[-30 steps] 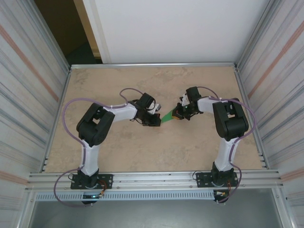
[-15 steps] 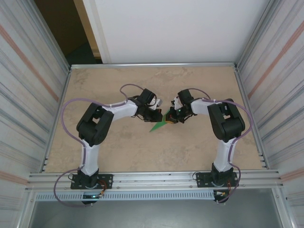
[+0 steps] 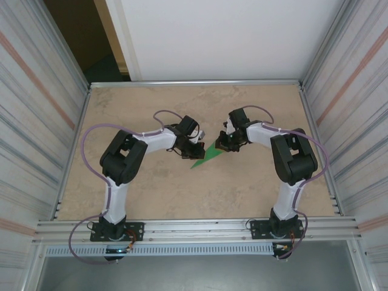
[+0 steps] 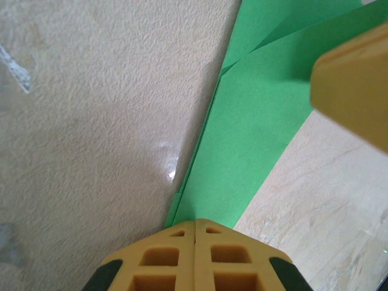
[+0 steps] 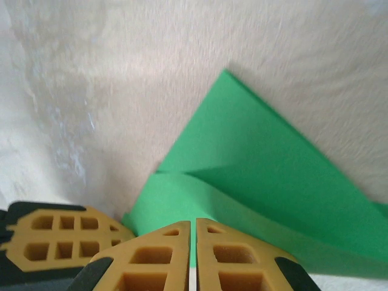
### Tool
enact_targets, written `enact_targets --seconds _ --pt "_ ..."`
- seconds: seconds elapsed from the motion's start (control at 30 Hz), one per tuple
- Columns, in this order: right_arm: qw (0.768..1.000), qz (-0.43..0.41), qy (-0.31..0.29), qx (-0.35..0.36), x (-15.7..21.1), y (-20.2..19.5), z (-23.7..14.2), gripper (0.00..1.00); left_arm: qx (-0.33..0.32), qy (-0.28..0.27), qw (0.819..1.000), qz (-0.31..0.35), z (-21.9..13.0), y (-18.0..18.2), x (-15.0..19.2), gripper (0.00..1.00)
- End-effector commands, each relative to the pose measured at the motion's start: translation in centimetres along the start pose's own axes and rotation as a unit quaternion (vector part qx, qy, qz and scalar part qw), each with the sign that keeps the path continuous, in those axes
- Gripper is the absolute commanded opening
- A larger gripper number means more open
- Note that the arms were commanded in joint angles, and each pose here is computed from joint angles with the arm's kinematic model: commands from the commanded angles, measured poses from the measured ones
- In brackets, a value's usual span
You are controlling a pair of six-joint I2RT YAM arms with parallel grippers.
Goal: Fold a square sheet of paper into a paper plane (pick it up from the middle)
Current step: Fold the wing for the fifth time at the center of the table.
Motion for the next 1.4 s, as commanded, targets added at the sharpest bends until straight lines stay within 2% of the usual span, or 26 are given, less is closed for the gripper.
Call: enact_targets --seconds 0.0,0.3,0.6,0.83,0.93,1.0,1.13,1.27,1.37 --pt "0.999 0.021 -0.003 0.042 -0.4 -0.5 -0.7 0.1 -0.058 0.04 0.997 -0.037 1.1 2.8 1.7 0.0" --pt "0.997 0.048 -0.005 0.064 -0.1 -2.2 -0.7 0.09 -0.063 0.043 0.996 -0.046 1.2 3.1 1.9 0.0" --pt "0.998 0.061 -0.011 0.019 1.7 -4.6 0.5 0.06 -0.079 0.05 0.994 -0.064 1.4 3.9 2.6 0.0" --pt "0.997 0.062 -0.054 -0.003 0.5 -6.3 -1.6 0.06 -0.099 0.068 0.99 -0.079 2.4 5.6 3.6 0.0" --pt "0.995 0.041 -0.091 -0.021 -0.7 -5.4 -3.2 0.06 -0.097 0.069 0.99 -0.079 2.5 5.5 3.6 0.0" --pt "0.993 0.009 -0.114 -0.044 -1.3 -3.3 -4.0 0.07 -0.092 0.068 0.99 -0.078 2.5 5.3 3.4 0.0" --pt "0.989 -0.045 -0.138 -0.022 -0.6 0.8 -4.6 0.06 -0.088 0.064 0.991 -0.073 2.4 4.9 3.0 0.0" --pt "0.99 -0.042 -0.135 -0.006 0.6 2.7 -3.0 0.05 -0.084 0.068 0.991 -0.073 2.7 4.7 2.9 0.0" --pt "0.992 -0.017 -0.123 0.0 1.5 2.3 -1.4 0.04 -0.082 0.067 0.991 -0.076 2.7 4.7 2.8 0.0"
Point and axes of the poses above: each hand's point on the last joint's axis, 136 mm out from that joint toward the fingers, its own z axis out along the fingers, its own y axis along the line the jaws close on, x = y × z, the point moved 6 cm from there along -z, back along the fingers, and after that the axes turned 13 degrees about -z, right-handed, at the moved point
